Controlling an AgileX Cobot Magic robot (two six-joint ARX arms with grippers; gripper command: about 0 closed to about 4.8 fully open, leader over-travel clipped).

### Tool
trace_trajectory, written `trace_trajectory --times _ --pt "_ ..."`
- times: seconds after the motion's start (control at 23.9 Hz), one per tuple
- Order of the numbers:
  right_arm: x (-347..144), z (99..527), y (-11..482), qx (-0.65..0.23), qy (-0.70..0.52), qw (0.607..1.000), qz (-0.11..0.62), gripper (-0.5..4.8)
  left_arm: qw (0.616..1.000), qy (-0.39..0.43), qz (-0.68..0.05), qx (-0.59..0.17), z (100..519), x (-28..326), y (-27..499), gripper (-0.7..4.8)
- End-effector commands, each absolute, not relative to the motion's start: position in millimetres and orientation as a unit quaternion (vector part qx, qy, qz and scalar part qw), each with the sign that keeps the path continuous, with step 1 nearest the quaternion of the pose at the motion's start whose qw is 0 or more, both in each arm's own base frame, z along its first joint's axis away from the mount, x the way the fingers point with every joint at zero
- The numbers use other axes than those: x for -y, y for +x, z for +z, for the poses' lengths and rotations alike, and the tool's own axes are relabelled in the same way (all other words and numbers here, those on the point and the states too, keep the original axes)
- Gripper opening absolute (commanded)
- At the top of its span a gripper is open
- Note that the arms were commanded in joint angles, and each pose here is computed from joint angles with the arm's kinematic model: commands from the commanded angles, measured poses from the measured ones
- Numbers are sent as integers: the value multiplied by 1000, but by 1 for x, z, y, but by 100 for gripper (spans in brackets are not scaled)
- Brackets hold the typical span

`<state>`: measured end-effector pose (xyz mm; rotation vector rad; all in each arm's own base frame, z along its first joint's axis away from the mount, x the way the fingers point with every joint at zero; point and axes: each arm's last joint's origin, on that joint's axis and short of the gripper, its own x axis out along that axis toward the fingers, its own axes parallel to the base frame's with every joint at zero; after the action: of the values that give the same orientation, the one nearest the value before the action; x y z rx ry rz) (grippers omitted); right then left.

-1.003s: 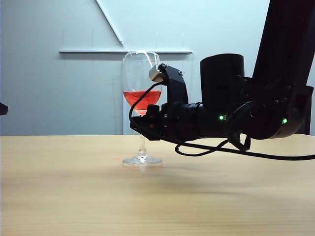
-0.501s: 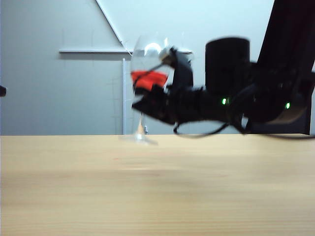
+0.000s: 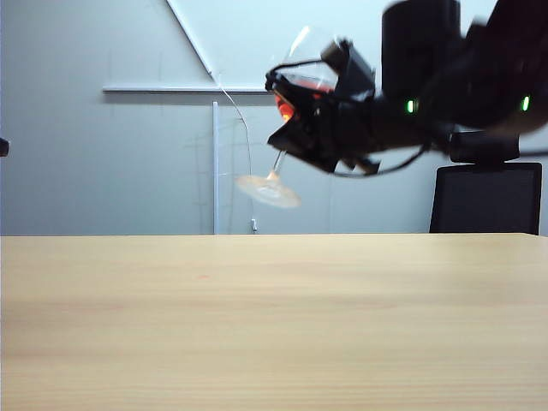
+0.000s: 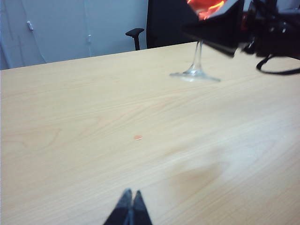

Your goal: Gently pick up the goblet, rotate it counterclockwise for two full turns (viewing from above), and then place it back on the table.

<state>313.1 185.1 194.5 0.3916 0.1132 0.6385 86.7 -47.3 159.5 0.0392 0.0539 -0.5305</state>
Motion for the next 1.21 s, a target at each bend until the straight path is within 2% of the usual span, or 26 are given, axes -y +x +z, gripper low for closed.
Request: trace_trajectory --times 0.04,0.33,0.5,0.63,0.88,1.04,1.21 --pt "-183 214 308 -28 112 958 262 -5 965 17 -263 -14 163 47 86 -5" --pt "-191 227 291 -11 -69 975 212 -5 965 16 -263 -9 163 47 86 -5" --pt "-204 224 281 -1 -170 961 218 -5 965 16 -263 -9 163 47 86 -5" --pt "-213 222 275 0 -199 952 233 -5 965 16 -263 -9 163 47 86 -5" --pt "-212 214 267 14 -161 947 278 -5 965 16 -263 -9 163 47 86 -5" --pt "-200 196 248 36 -49 948 313 -5 965 16 -263 -9 163 47 86 -5" --pt "-182 182 232 45 45 949 309 -5 965 16 -263 -9 163 47 86 -5"
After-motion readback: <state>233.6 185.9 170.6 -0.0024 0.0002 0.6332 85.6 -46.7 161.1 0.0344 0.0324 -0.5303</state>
